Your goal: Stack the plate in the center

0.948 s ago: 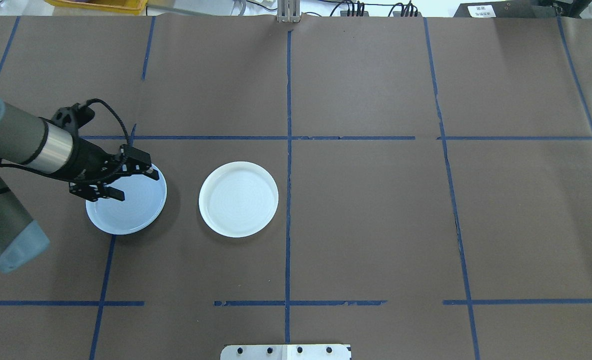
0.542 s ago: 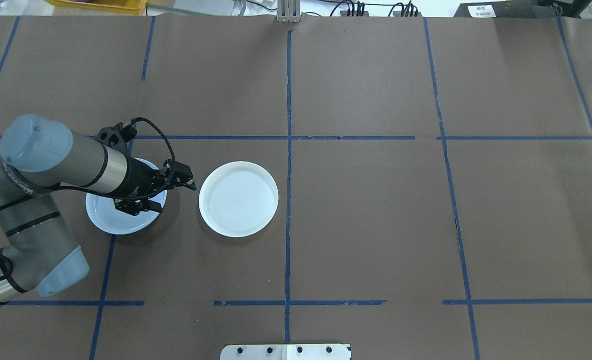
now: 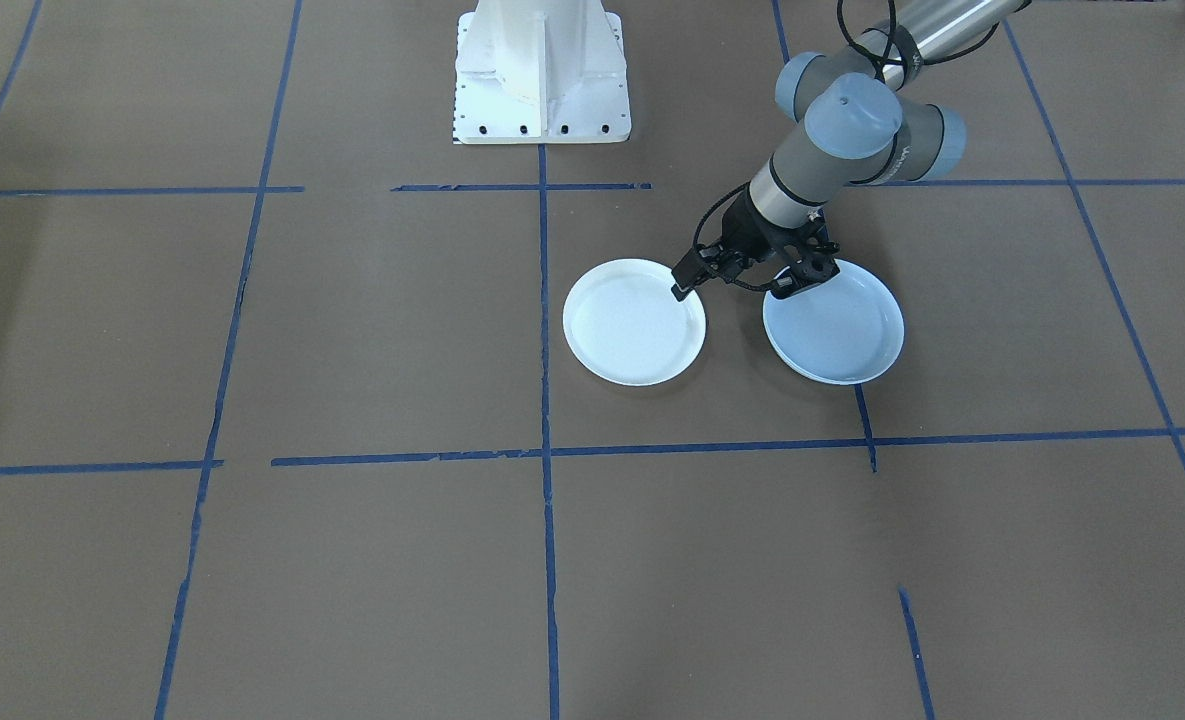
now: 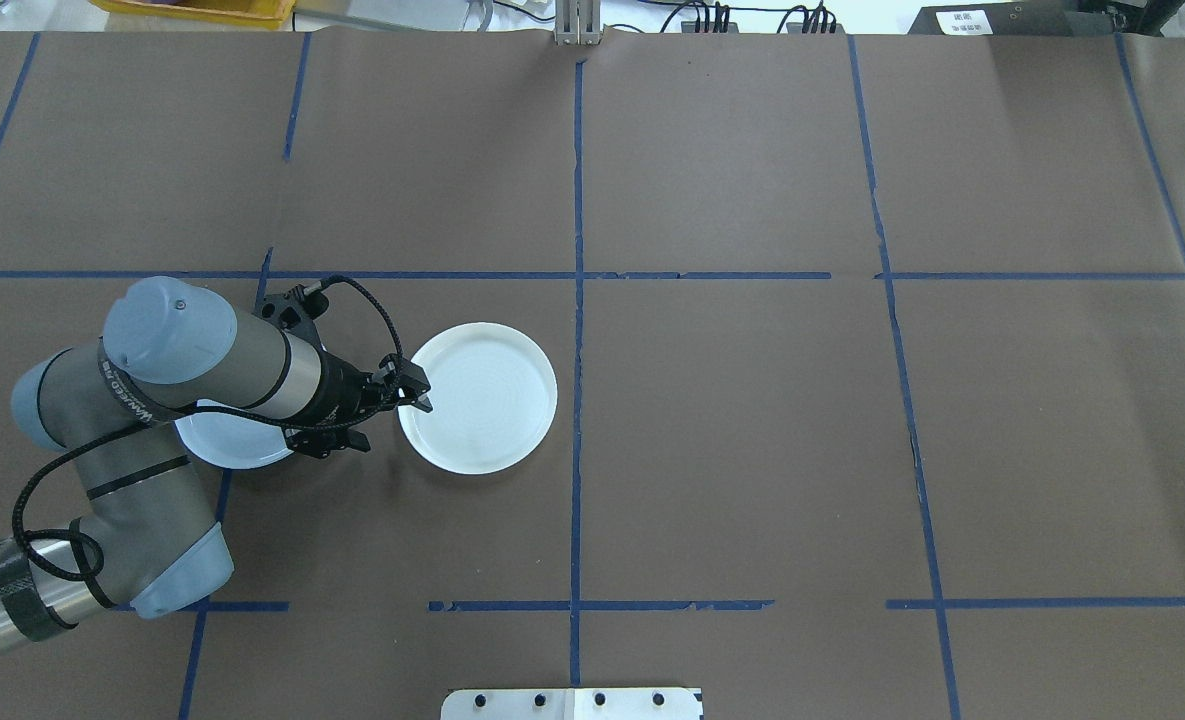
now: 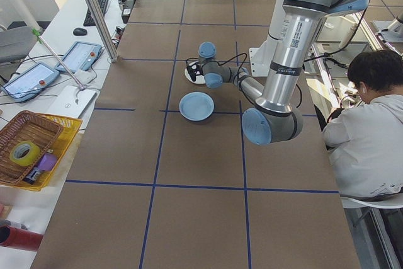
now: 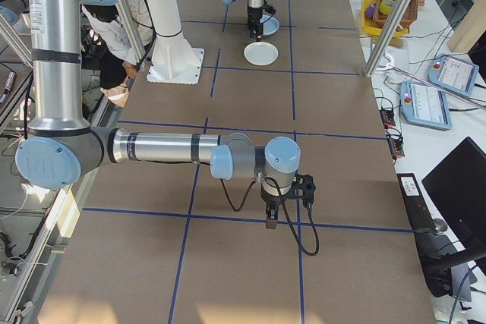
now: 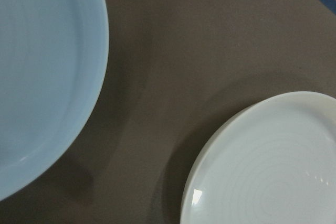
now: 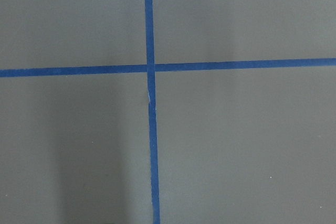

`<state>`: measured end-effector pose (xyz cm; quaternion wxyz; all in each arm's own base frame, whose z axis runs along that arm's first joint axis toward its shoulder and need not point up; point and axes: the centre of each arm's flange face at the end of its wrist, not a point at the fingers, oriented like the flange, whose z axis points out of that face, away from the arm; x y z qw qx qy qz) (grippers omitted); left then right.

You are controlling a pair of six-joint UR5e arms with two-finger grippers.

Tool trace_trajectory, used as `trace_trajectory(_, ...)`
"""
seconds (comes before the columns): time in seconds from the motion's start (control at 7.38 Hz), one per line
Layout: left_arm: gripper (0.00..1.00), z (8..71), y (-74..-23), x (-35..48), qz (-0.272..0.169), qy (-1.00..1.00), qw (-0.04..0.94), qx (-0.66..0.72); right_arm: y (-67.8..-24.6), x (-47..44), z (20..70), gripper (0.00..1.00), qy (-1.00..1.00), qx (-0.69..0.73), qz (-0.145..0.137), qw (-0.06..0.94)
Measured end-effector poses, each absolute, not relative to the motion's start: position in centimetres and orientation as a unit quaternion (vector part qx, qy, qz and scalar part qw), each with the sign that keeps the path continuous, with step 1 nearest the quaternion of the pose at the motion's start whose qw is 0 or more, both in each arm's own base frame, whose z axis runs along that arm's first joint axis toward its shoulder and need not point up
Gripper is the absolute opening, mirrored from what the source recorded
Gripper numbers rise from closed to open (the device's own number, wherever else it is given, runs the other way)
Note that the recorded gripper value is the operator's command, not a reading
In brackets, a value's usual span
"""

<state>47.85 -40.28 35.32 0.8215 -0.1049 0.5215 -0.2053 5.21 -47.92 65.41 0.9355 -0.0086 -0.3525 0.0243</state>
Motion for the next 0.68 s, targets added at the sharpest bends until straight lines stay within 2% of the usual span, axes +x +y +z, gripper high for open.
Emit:
trace_trajectory(0.27,0.58,35.53,-40.25,48.38,-0.205,0.519,0.823,-0.108,-47.92,5.2,65.4,1.0,-0.353,-0.009,0.024,0.935)
trace_trajectory(0.41,0.55,35.57,-40.32,48.64,-0.204,0.519,0.823,-0.109,-47.92,5.2,65.4,1.0,-0.353,-0.009,0.024,0.935)
trace_trajectory(0.54,0.42,35.51,-40.42,48.9,-0.202,0.52,0.823,-0.109,-47.92,5.2,65.4,1.0,-0.353,-0.009,0.024,0.935)
trace_trajectory(0.68,0.22,35.4,-40.52,49.11,-0.2,0.521,0.823,-0.108,-47.92,5.2,65.4,1.0,-0.353,-0.009,0.024,0.935)
